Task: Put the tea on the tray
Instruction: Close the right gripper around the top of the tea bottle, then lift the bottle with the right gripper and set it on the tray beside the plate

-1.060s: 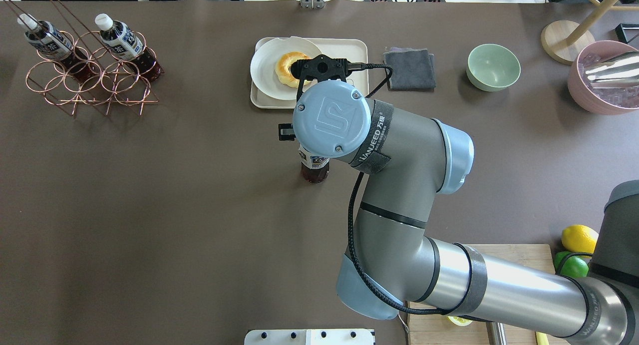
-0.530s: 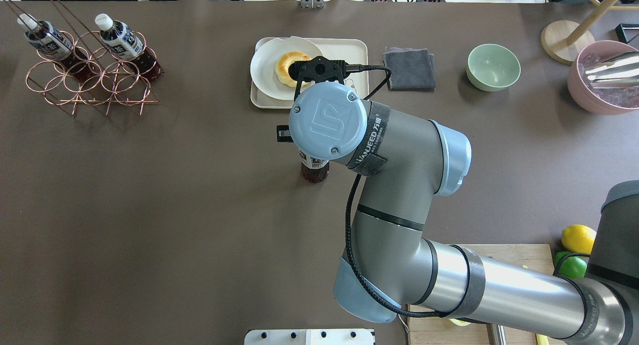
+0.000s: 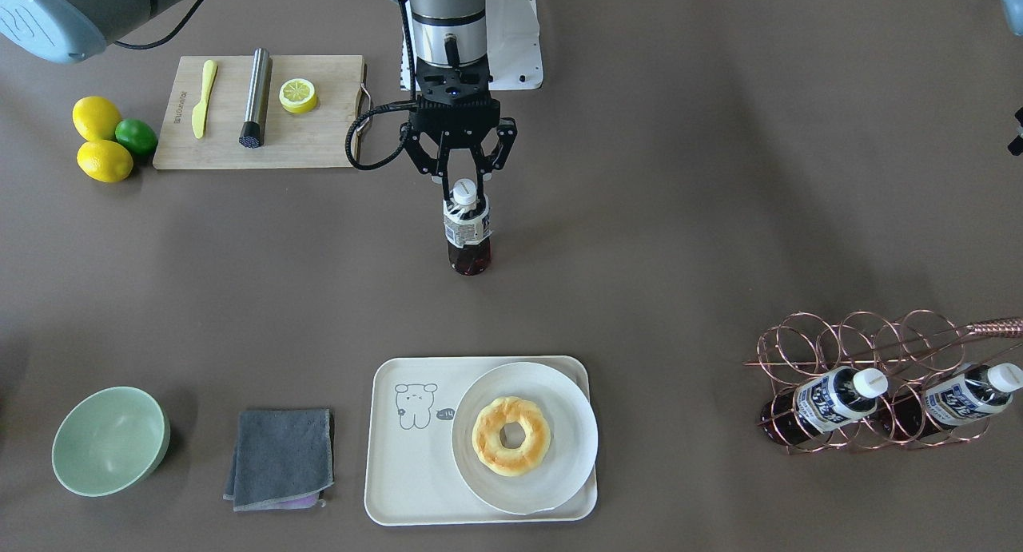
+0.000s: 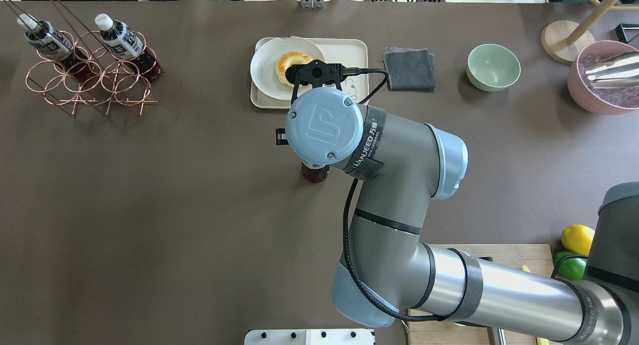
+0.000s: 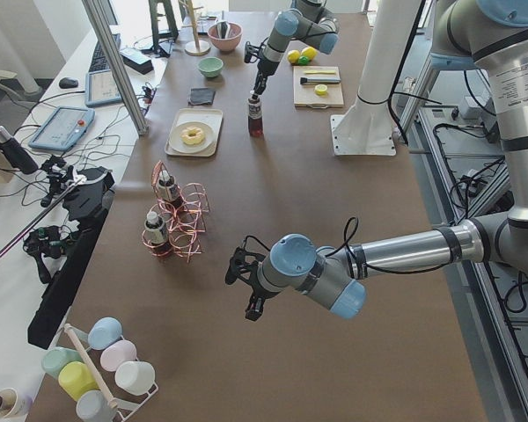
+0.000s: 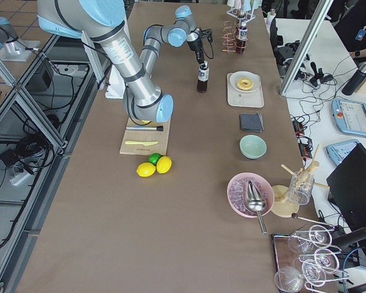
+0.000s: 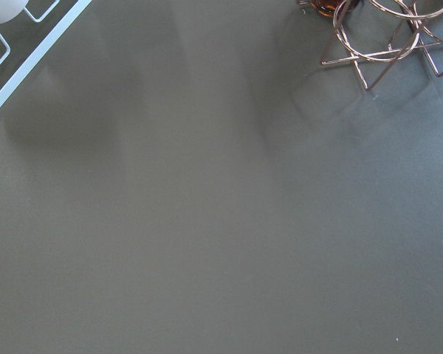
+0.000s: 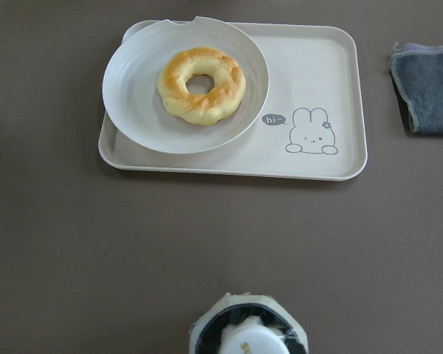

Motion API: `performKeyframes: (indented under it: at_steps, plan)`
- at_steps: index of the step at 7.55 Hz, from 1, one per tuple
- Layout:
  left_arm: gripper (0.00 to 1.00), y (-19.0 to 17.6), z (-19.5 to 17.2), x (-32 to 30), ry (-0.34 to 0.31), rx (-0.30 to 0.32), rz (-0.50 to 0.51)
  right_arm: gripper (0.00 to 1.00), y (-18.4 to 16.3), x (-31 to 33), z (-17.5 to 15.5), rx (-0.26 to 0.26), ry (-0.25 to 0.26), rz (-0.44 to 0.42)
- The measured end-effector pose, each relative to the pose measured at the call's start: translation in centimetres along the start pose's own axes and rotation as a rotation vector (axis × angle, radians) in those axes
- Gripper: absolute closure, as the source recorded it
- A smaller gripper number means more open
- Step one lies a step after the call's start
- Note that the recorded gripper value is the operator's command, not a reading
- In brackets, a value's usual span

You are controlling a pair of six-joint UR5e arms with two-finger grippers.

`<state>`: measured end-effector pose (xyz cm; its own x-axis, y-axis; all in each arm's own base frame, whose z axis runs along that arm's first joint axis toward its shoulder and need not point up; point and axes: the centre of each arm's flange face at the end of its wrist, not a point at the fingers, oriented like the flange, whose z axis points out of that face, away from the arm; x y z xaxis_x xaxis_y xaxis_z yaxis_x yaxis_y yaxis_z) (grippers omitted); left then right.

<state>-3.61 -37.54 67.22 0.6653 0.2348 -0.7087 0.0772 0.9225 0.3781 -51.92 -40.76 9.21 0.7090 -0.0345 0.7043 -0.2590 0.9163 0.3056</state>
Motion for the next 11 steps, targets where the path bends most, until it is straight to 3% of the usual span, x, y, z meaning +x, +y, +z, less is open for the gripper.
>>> performKeyframes:
  at_steps: [3,6,9,11]
  plan:
    - [0.00,-0.1,-0.1,0.1,0.000,0.004,0.002,1.00,-1.7,0.2,-1.4,0.016,-0.001,0.001]
    - [0.00,0.0,-0.2,0.3,0.027,0.001,0.001,1.00,-9.6,3.9,-3.1,0.030,0.046,-0.014]
    - [0.00,0.0,-1.0,0.2,0.049,0.021,-0.002,1.00,-20.0,8.6,3.1,0.031,0.065,0.007]
    - [0.00,-0.2,-1.3,0.4,0.052,0.033,0.007,1.00,-23.6,9.8,7.4,0.016,0.079,0.017]
